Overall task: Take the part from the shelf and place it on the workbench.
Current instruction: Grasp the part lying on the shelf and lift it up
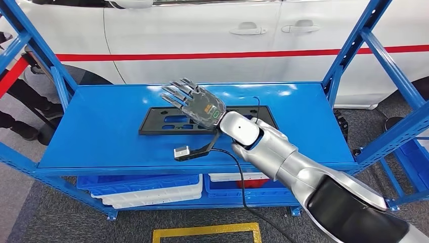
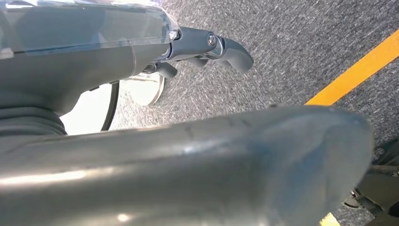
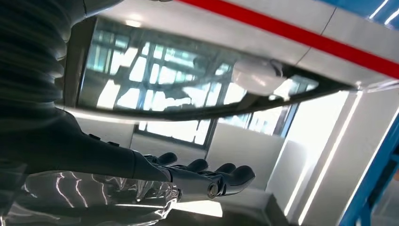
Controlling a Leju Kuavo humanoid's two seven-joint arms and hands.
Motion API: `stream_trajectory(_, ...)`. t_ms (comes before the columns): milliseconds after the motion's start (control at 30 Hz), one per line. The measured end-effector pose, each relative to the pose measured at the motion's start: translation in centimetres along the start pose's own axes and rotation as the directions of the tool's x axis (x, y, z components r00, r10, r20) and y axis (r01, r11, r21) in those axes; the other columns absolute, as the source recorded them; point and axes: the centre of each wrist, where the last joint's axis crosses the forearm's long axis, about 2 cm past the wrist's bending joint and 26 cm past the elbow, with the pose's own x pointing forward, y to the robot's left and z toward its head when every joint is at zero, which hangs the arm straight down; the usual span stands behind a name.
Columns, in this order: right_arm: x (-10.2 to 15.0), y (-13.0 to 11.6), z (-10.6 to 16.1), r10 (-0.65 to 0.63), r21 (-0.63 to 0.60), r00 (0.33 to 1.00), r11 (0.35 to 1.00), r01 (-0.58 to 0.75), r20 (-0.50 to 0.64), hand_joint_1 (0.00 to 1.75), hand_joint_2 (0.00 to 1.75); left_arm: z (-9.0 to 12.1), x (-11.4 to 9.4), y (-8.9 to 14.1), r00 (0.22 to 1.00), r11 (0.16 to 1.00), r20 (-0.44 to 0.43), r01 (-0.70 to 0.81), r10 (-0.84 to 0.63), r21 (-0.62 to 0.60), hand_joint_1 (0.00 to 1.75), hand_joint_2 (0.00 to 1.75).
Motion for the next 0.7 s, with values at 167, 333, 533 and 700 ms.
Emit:
stream_trajectory(167, 1.9, 1.9, 0.2, 0.093, -0.046, 0.995, 0.995, -0.092, 0.02, 0.0, 1.75, 0.0, 0.2, 0.1, 1.0, 1.0, 0.002, 0.005, -0.005, 0.006, 0.0, 0.0)
stream_trajectory(333, 4.4, 3.8, 0.8, 0.08, 0.01, 0.997, 0.997, -0.08, 0.01, 0.0, 1.75, 0.1, 0.5, 0.0, 1.0, 1.0, 0.008, 0.018, -0.018, 0.01, 0.0, 0.0)
stream_trajectory(533, 5.8, 4.8, 1.3, 0.061, 0.055, 0.998, 0.997, -0.062, 0.008, 0.0, 1.75, 0.1, 0.6, 0.0, 1.0, 1.0, 0.011, 0.025, -0.025, 0.005, 0.0, 0.0)
stream_trajectory(700, 6.1, 5.2, 1.3, 0.043, 0.076, 0.999, 0.996, -0.044, 0.023, 0.0, 1.75, 0.1, 0.6, 0.1, 1.0, 1.0, 0.011, 0.023, -0.023, -0.004, 0.0, 0.0)
